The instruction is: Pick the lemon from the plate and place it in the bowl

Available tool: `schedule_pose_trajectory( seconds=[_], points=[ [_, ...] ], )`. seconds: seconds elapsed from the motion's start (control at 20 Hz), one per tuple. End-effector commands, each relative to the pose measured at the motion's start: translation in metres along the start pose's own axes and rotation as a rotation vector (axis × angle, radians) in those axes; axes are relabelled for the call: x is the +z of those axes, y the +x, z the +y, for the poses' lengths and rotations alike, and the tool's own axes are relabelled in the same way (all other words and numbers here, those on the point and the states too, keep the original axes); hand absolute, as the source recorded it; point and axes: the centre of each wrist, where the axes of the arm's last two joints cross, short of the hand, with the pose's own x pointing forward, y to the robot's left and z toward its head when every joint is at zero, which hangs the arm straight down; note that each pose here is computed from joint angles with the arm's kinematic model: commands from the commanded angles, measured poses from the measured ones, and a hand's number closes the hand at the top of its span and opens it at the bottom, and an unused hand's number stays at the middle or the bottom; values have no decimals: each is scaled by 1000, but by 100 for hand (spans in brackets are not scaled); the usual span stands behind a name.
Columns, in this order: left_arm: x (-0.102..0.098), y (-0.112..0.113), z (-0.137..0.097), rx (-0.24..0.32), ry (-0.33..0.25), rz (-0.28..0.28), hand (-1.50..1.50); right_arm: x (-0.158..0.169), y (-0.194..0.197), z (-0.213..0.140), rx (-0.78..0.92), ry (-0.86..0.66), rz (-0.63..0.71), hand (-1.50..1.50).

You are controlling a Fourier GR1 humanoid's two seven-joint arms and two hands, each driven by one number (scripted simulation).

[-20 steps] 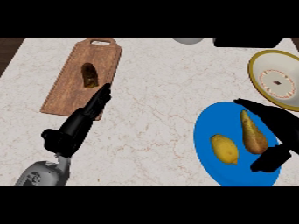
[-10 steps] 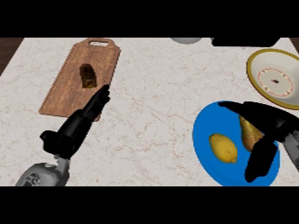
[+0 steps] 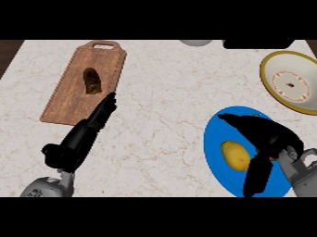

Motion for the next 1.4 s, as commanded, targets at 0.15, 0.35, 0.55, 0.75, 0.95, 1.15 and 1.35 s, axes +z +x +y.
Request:
schedule_pose_trajectory(
  seconds=[0.15,0.35,0.55,0.75,0.95,1.15,1.35],
  points=[
    [-14,9,4,19,5,-6,0,-4,27,22,67,-92,68,-150],
    [3,1,19,-1,30,3,0,9,-11,40,63,-140,55,-150],
    [-8,11,13,-7,-7,-9,0,-2,-13,43,119,-191,103,-150],
    [-16,6,8,4,0,-5,0,-19,1,28,103,-201,129,-150],
    [-6,-4,2,13,8,5,0,-21,-30,47,88,-188,162,-150],
    [-19,-4,14,-10,0,7,0,-40,-27,67,83,-149,154,-150],
    [-17,1,7,-15,17,9,0,-53,-26,52,70,-167,172,-150]
  ],
)
